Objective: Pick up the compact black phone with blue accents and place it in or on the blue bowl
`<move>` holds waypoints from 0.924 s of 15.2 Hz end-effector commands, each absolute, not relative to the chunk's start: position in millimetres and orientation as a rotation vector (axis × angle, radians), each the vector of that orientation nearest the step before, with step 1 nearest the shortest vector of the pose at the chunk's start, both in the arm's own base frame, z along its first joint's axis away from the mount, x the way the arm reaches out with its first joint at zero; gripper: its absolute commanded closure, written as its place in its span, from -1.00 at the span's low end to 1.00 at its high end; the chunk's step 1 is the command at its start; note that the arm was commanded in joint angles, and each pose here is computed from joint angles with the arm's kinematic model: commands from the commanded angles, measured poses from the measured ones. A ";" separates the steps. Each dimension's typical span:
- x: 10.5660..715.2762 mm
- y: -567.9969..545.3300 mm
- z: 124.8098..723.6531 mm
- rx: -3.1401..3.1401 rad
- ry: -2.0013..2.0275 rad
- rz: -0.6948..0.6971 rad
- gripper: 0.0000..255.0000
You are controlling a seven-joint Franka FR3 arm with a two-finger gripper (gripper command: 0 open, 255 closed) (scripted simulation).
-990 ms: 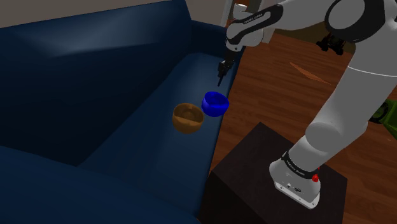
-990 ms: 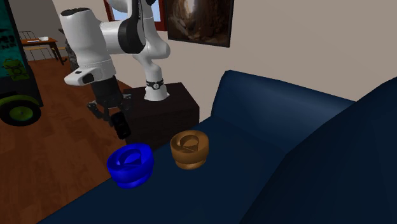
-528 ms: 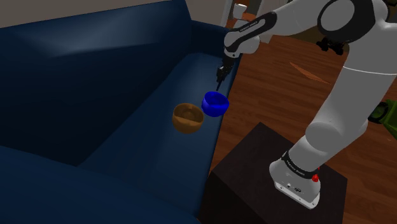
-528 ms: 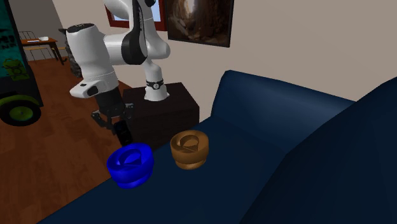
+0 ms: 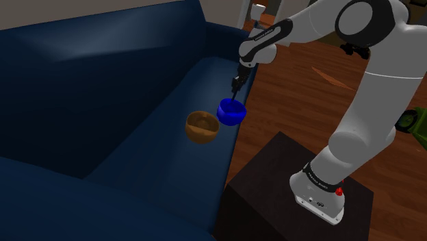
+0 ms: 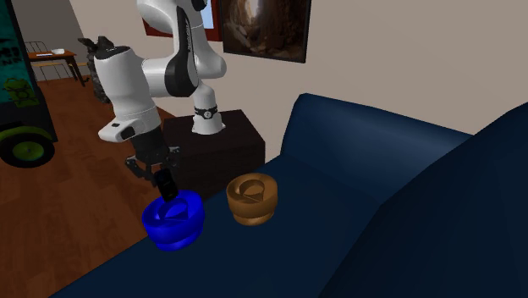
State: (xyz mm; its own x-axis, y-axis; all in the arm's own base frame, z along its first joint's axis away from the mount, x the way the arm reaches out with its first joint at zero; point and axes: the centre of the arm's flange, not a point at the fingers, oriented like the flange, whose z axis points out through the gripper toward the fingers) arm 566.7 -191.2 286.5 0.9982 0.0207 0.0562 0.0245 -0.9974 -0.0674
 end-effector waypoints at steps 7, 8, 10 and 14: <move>566.8 -191.3 286.2 -3.072 -0.035 -0.086 -1.00; 566.8 -191.3 286.2 -3.072 -0.035 -0.086 -1.00; 566.8 -191.3 286.2 -3.072 -0.035 -0.086 -1.00; 564.0 -194.7 336.0 -3.072 -0.035 -0.086 -1.00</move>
